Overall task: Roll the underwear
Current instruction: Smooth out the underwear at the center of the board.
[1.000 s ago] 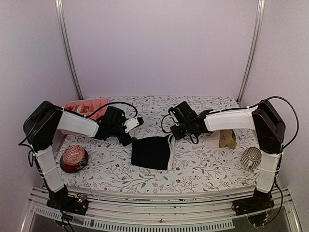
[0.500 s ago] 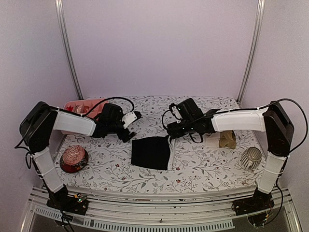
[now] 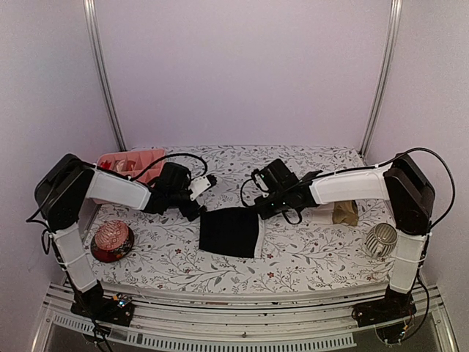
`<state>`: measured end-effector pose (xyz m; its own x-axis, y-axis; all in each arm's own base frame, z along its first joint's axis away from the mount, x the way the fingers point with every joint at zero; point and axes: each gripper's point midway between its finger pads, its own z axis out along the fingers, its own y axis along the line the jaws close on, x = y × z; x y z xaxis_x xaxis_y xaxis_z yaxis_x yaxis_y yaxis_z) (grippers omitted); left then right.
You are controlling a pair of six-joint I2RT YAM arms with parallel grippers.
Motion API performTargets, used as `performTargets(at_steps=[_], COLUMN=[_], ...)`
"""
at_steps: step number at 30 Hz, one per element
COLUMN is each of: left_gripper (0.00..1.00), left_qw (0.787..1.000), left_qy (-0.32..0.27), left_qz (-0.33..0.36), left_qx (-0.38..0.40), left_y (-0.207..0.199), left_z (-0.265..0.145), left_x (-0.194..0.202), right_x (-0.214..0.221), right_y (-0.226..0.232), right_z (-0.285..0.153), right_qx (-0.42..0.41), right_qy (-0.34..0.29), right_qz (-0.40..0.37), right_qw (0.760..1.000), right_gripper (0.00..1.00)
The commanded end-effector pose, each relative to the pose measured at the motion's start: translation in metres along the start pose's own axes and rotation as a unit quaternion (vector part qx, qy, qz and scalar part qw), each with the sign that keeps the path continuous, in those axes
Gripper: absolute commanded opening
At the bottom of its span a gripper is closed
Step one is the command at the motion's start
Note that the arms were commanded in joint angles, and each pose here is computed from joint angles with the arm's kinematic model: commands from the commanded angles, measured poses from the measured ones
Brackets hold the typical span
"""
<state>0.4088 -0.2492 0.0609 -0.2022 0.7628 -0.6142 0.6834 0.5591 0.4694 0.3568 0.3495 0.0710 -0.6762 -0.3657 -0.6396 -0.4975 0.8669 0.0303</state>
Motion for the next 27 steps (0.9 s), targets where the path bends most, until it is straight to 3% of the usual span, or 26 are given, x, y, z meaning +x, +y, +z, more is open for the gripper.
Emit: performTargets(at_steps=[1, 5, 23, 25, 27], left_gripper=[0.95, 0.95, 0.94, 0.95, 0.95], left_qw=[0.999, 0.998, 0.992, 0.991, 0.991], left_qy=[0.027, 0.043, 0.083, 0.091, 0.086], left_qz=[0.004, 0.014, 0.038, 0.04, 0.037], left_qx=[-0.023, -0.045, -0.085, -0.084, -0.093], left_y=[-0.001, 0.002, 0.005, 0.002, 0.006], left_z=[0.009, 0.015, 0.028, 0.031, 0.028], left_x=[0.01, 0.017, 0.034, 0.04, 0.037], right_x=[-0.012, -0.011, 0.019, 0.019, 0.018], right_y=[-0.005, -0.018, -0.059, -0.059, -0.059], right_z=[0.0, 0.007, 0.042, 0.043, 0.043], right_qx=[0.018, 0.041, 0.1, 0.101, 0.101], right_qy=[-0.01, -0.001, 0.055, 0.057, 0.058], right_qz=[0.002, 0.003, 0.009, 0.007, 0.007], right_qw=[1.0, 0.999, 0.993, 0.993, 0.993], right_gripper=[0.15, 0.06, 0.06, 0.13, 0.31])
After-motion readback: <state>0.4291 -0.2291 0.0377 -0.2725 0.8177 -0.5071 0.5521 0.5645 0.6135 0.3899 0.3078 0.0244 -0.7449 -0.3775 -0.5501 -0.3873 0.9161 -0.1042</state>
